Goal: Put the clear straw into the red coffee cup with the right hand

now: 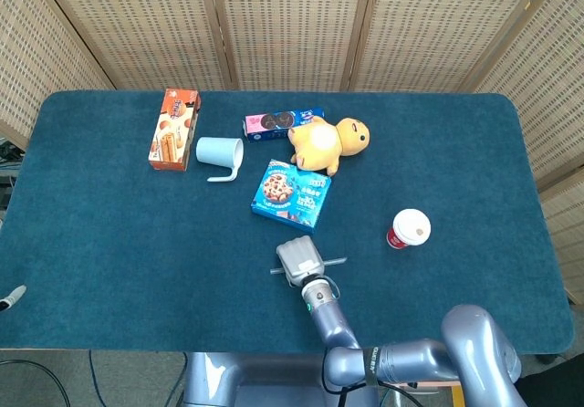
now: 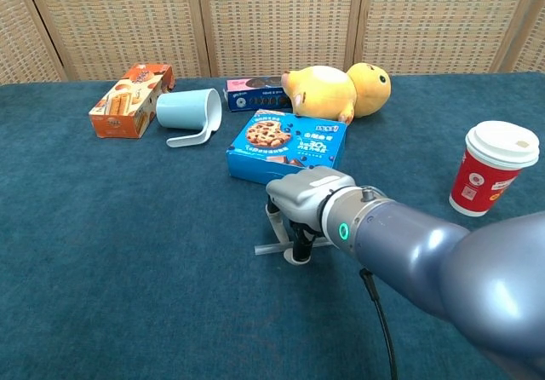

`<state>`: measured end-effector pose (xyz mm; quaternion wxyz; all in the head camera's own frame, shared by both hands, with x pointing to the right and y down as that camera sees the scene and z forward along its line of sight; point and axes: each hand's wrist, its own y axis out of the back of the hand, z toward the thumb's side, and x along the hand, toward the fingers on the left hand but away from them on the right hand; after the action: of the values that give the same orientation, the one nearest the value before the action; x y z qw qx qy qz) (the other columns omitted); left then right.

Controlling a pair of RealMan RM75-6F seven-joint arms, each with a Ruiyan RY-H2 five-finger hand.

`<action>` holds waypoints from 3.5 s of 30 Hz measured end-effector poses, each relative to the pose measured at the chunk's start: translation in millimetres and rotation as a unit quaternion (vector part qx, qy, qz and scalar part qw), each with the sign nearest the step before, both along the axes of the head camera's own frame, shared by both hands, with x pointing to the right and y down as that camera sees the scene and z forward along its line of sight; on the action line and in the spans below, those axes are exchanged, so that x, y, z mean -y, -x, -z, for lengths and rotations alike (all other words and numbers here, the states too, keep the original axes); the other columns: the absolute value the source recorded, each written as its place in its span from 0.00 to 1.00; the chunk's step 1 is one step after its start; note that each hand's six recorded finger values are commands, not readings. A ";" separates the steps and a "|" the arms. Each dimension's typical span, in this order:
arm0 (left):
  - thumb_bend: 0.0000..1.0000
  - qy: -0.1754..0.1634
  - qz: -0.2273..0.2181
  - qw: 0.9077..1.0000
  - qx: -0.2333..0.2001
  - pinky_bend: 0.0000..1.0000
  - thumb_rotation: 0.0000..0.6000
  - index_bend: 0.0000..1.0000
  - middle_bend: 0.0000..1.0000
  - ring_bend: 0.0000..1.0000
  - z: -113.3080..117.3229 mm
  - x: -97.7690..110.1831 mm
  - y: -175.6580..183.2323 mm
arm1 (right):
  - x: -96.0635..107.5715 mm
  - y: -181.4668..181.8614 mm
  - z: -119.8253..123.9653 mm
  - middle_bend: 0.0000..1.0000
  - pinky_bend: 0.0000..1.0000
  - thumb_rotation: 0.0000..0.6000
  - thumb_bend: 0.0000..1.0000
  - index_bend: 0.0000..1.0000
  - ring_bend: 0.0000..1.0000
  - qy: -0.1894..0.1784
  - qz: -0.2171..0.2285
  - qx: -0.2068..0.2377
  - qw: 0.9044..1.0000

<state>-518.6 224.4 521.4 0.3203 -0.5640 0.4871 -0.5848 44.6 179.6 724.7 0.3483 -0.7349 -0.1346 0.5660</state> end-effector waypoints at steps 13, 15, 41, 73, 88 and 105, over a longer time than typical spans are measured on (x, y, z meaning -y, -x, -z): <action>0.11 0.005 -0.002 1.000 0.000 0.00 1.00 0.00 0.00 0.00 -2.4 0.2 -1.5 | -1.4 5.8 23.3 0.88 0.94 1.00 0.46 0.71 0.74 -0.001 0.002 0.063 0.998; 0.11 0.005 -0.003 1.000 0.000 0.00 1.00 0.00 0.00 0.00 -2.4 0.0 -1.6 | 2.1 5.5 31.7 0.88 0.94 1.00 0.46 0.71 0.74 -0.002 -0.002 0.080 0.997; 0.11 -0.006 -0.006 1.000 -0.002 0.00 1.00 0.00 0.00 0.00 3.9 -2.7 -5.3 | 111.9 -117.5 193.7 0.89 0.94 1.00 0.48 0.73 0.74 -0.034 -0.244 0.382 0.890; 0.11 -0.009 -0.003 1.000 0.015 0.00 1.00 0.00 0.00 0.00 2.6 -3.0 -8.4 | 94.0 -269.5 142.2 0.89 0.94 1.00 0.48 0.73 0.74 -0.027 -0.401 0.485 0.777; 0.11 -0.008 -0.001 1.000 0.014 0.00 1.00 0.00 0.00 0.00 2.3 -3.4 -7.4 | 86.5 -279.3 136.2 0.89 0.94 1.00 0.48 0.73 0.74 -0.025 -0.398 0.477 0.783; 0.11 -0.007 -0.001 1.000 0.015 0.00 1.00 0.00 0.00 0.00 1.4 -3.4 -7.9 | 83.5 -281.4 127.9 0.89 0.94 1.00 0.48 0.73 0.74 -0.020 -0.398 0.470 0.787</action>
<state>-510.8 227.8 520.0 0.3320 -0.5539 0.4856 -0.5892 326.0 96.1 596.8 0.0004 -0.7842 -0.5739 0.2360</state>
